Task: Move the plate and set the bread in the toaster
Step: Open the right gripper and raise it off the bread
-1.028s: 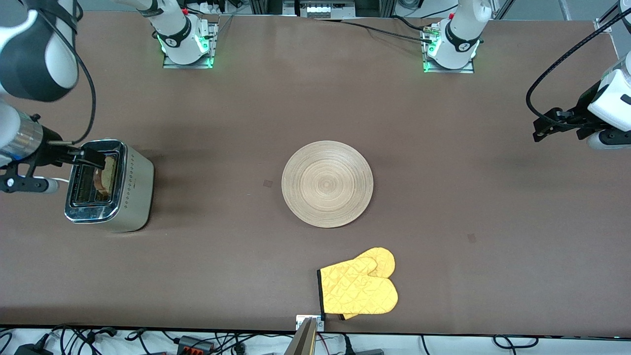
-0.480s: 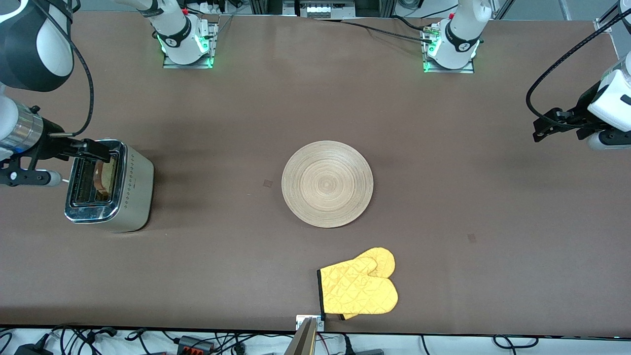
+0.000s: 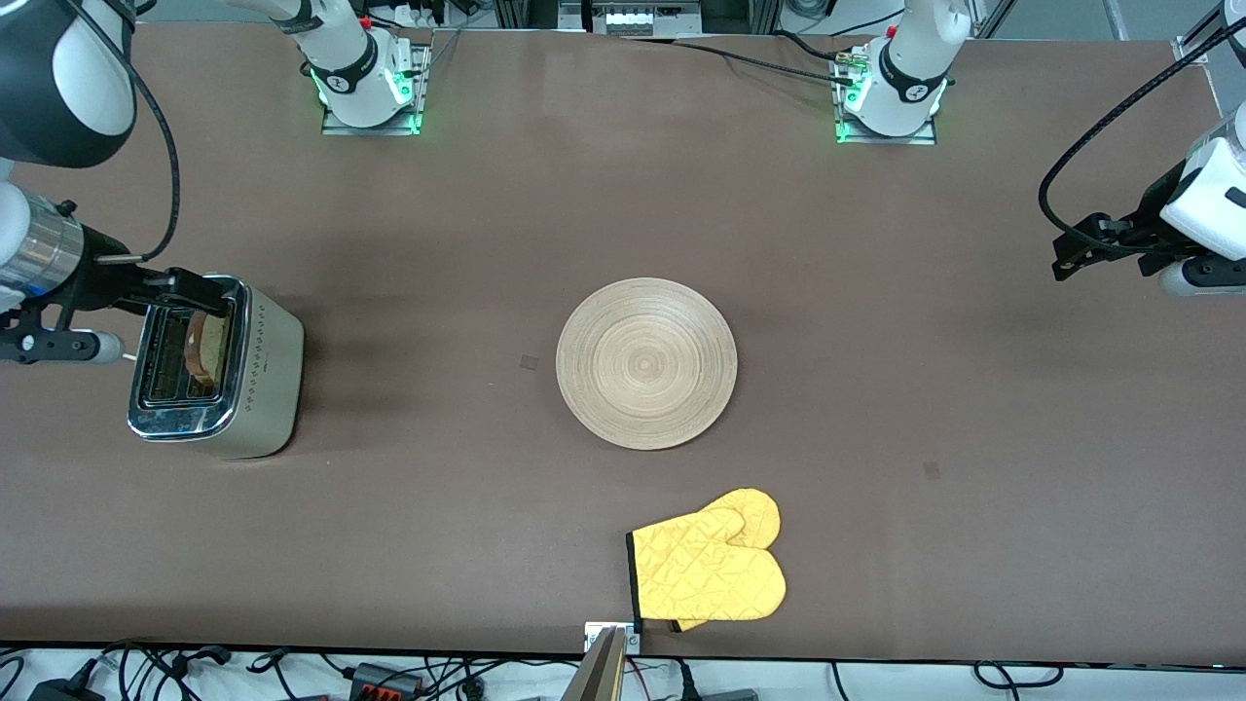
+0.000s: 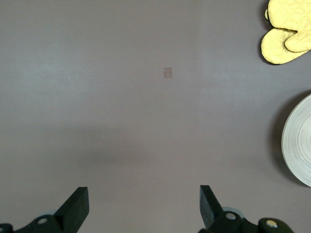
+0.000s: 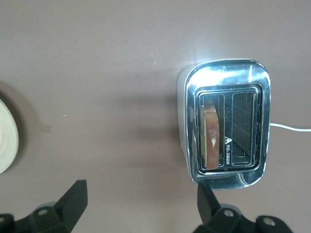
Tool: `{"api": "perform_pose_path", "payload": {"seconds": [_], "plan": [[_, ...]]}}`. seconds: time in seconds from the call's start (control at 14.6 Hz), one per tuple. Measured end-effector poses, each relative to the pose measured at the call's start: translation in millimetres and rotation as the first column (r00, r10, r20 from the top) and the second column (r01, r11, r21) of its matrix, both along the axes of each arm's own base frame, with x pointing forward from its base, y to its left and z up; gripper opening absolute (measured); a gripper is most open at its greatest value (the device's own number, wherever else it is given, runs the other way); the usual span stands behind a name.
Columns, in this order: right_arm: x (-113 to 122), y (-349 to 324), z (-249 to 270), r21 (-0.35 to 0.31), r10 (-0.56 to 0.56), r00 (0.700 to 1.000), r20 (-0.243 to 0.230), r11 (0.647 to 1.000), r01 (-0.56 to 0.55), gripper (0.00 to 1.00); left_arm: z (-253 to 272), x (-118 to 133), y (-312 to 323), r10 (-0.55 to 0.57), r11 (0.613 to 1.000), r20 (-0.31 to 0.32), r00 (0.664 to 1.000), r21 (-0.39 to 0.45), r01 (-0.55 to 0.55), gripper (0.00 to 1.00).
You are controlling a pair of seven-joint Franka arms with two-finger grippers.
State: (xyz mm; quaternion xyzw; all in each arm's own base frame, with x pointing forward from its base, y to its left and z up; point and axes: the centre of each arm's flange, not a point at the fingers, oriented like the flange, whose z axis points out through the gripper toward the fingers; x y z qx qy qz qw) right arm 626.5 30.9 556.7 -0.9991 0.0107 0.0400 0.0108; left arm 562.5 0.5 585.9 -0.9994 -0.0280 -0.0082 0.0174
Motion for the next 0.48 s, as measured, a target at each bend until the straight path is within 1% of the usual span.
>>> {"api": "perform_pose_path", "payload": {"seconds": [0.14,0.27,0.48], "plan": [[6,-15,5,0.028,-0.012,1.000,0.022,1.000,0.012,1.00,0,0,0,0.000,1.000,0.000,1.000,0.000,0.000,1.00],[11,-39,15,0.047,-0.027,0.997,0.072,0.999,0.023,1.00,0,0,0,0.000,1.000,0.000,1.000,0.000,0.000,1.00],[7,-53,31,0.022,-0.008,0.994,0.108,1.000,0.006,1.00,0,0,0,0.001,1.000,0.000,1.000,0.000,-0.001,1.00]]}}
